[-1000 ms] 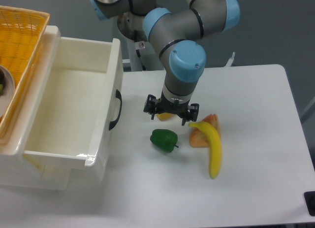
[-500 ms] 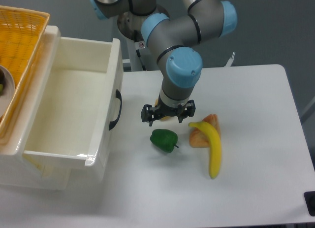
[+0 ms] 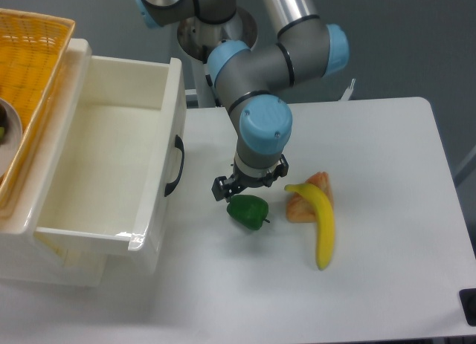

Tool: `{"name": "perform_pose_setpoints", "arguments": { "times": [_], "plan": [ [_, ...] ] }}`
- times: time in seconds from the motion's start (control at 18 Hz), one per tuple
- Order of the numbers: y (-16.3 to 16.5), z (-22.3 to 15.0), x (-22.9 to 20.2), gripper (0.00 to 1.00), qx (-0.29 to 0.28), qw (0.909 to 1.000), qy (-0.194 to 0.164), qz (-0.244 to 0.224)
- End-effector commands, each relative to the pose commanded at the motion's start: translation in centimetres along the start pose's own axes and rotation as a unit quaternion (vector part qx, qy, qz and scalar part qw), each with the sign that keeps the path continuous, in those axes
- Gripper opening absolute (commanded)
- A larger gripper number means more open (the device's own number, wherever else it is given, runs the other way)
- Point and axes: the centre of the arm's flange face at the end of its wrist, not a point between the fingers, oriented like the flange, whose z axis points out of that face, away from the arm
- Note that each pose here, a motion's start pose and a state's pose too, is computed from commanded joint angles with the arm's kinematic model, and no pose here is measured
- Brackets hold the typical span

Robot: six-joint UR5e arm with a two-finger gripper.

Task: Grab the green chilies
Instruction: 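Lower the gripper down onto the green bell pepper, then close the gripper around the green bell pepper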

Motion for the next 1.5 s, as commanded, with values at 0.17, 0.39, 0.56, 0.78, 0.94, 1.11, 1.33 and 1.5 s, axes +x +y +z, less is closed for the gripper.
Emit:
{"name": "perform_pose_setpoints", "arguments": {
  "times": [0.17,0.39,0.56,0.78,0.94,1.11,1.33,1.5],
  "plan": [
    [-0.5,0.6,-0.1,1.0,0.004,0.9979,-0.005,-0.065],
    [-1.3,1.7,-0.4,1.0,0.017,0.994,-0.025,-0.105],
    [-1.8,2.3,-0.3,1.0,0.022,0.9927,-0.024,-0.117],
    [-2.3,2.8,0.1,1.0,0.019,0.9931,-0.023,-0.114],
    [-2.4,3.0,0.5,1.0,0.022,0.9933,-0.021,-0.111],
    [-2.5,4.5,1.3,1.0,0.01,0.9942,-0.025,-0.104],
    [-2.5,4.8,1.9,1.0,0.011,0.9947,-0.025,-0.099],
    [-2.4,4.9,1.9,1.0,0.01,0.9946,-0.025,-0.101]
  ]
}}
